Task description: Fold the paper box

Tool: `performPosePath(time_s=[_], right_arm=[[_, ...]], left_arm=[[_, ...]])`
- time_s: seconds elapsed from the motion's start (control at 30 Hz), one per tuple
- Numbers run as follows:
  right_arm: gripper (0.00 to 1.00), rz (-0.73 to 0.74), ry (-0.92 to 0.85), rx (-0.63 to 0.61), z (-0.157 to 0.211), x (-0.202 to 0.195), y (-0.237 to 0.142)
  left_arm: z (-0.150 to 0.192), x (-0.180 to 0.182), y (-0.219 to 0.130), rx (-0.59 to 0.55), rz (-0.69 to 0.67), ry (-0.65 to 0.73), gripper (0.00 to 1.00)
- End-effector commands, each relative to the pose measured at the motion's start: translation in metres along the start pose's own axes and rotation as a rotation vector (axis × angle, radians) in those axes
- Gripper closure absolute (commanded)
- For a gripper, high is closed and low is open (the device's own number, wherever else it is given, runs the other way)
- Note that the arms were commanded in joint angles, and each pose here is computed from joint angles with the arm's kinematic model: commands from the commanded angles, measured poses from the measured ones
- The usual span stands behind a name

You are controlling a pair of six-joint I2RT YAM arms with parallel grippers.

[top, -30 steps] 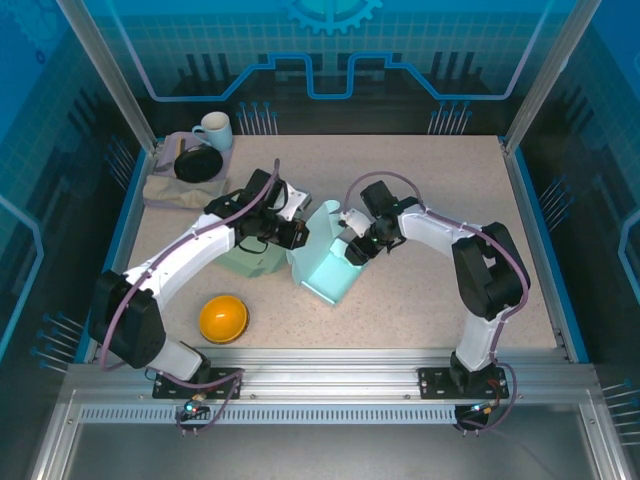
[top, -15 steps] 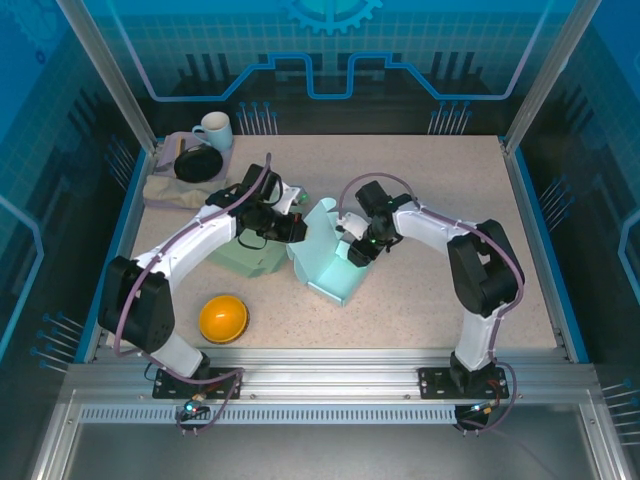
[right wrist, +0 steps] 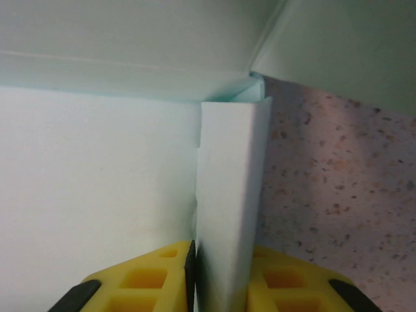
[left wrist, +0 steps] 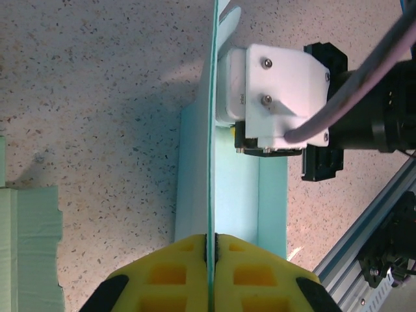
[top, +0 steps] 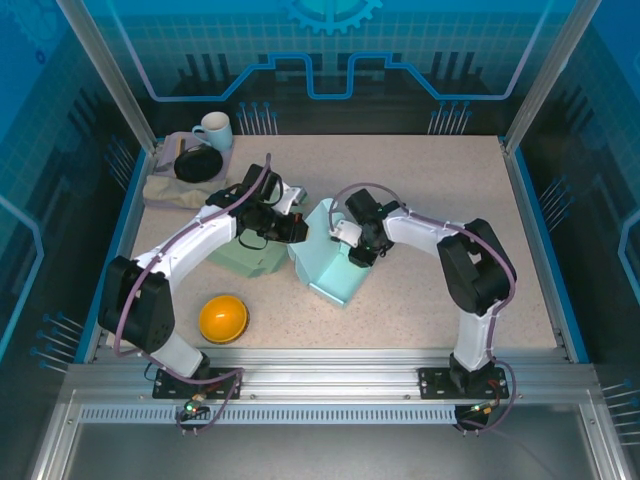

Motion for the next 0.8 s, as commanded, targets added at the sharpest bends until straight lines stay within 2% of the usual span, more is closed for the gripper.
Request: performPosePath(time_s=[0.0, 0.1, 0.23, 0.43, 0.53, 0.73, 0.77], right_arm=[[0.78, 0.207, -0.043, -0.009, -0.001, -0.018, -0.004], [0.79, 0.368, -0.028, 0.005, 0.003, -0.038, -0.006], [0.86, 0.547, 0.009, 0.005, 0.008, -0.061, -0.011], [0.94, 0.685, 0.061, 0.029, 0.019, -0.077, -0.013], [0.93, 0.663, 0.037, 0.033, 0.022, -0.072, -0.003], [0.83, 0.376, 0.014, -0.193, -0.004, -0.03, -0.01], [0.79, 0.343, 0.019, -0.215, -0.007, -0.027, -0.013]], left_arm=[[0.0, 0.01, 0.002, 0.007, -0.04, -0.068, 1.0], [0.004, 0.014, 0.005, 0.025, -0.062, -0.102, 0.99], [0.008, 0.017, 0.009, 0.055, -0.069, -0.13, 0.99], [0.013, 0.021, 0.009, 0.073, -0.087, -0.145, 0.99], [0.011, 0.02, 0.01, 0.068, -0.08, -0.148, 0.98], [0.005, 0.017, 0.01, 0.062, -0.064, -0.143, 0.98], [0.003, 0.016, 0.01, 0.059, -0.063, -0.137, 0.98]])
Point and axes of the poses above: each hand's point on the last joint's axis, 136 mm out from that joint toward the fingers, its own y axis out along the fingers, its own x axis along the line the jaws close on, z = x × y, the point moved 2 cm from there along -y, back along the fingers, and after that the axes turned 3 degrees about y, right-handed, at the moved point
